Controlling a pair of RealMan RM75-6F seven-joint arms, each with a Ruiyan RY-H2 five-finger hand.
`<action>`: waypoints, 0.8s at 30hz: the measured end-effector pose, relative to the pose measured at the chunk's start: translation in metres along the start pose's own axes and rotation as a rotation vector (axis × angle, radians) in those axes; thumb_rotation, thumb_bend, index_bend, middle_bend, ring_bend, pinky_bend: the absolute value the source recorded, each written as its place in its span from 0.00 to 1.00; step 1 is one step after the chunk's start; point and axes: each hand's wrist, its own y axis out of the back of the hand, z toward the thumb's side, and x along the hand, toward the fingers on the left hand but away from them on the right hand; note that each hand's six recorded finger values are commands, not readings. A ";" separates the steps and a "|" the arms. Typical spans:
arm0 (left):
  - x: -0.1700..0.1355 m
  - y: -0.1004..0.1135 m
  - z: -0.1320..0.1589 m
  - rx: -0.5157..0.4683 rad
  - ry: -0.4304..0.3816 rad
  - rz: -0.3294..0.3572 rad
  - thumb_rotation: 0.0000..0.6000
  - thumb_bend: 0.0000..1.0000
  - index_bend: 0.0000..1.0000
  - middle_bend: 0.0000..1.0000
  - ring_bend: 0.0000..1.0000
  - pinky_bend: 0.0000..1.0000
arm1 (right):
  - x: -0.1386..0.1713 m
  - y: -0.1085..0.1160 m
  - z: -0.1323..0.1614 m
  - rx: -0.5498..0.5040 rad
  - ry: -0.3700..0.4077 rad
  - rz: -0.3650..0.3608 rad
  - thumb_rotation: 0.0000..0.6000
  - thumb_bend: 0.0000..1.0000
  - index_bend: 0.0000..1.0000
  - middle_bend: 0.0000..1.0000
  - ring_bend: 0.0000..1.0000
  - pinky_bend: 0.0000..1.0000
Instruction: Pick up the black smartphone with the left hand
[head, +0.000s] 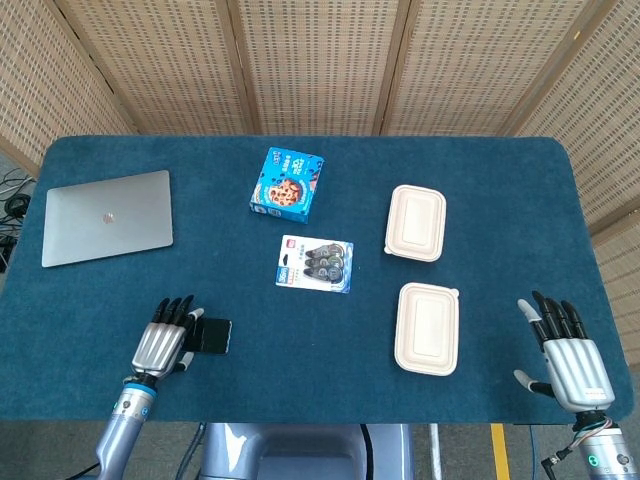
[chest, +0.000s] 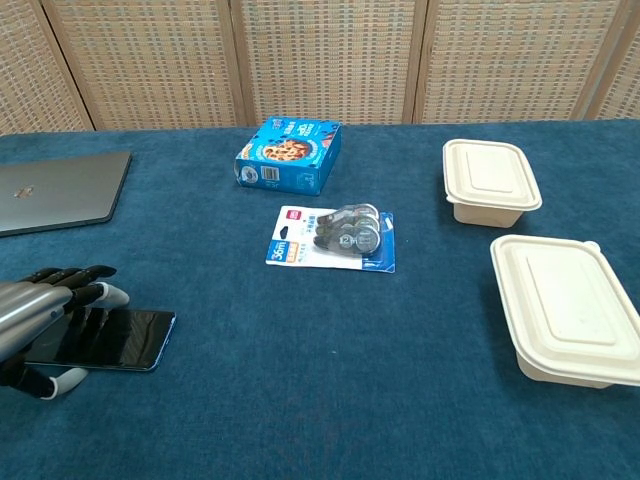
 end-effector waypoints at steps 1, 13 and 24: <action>0.001 0.000 0.000 -0.003 0.001 0.003 1.00 0.38 0.24 0.00 0.00 0.00 | 0.000 0.000 0.000 0.000 0.000 0.001 1.00 0.05 0.01 0.00 0.00 0.00; 0.002 0.003 0.000 -0.011 0.001 0.007 1.00 0.39 0.35 0.00 0.00 0.00 | 0.000 0.000 0.000 0.000 0.000 -0.002 1.00 0.05 0.01 0.00 0.00 0.00; 0.001 0.019 -0.001 -0.012 -0.005 0.035 1.00 0.39 0.36 0.00 0.00 0.00 | 0.000 0.000 0.001 0.002 0.002 -0.001 1.00 0.05 0.01 0.00 0.00 0.00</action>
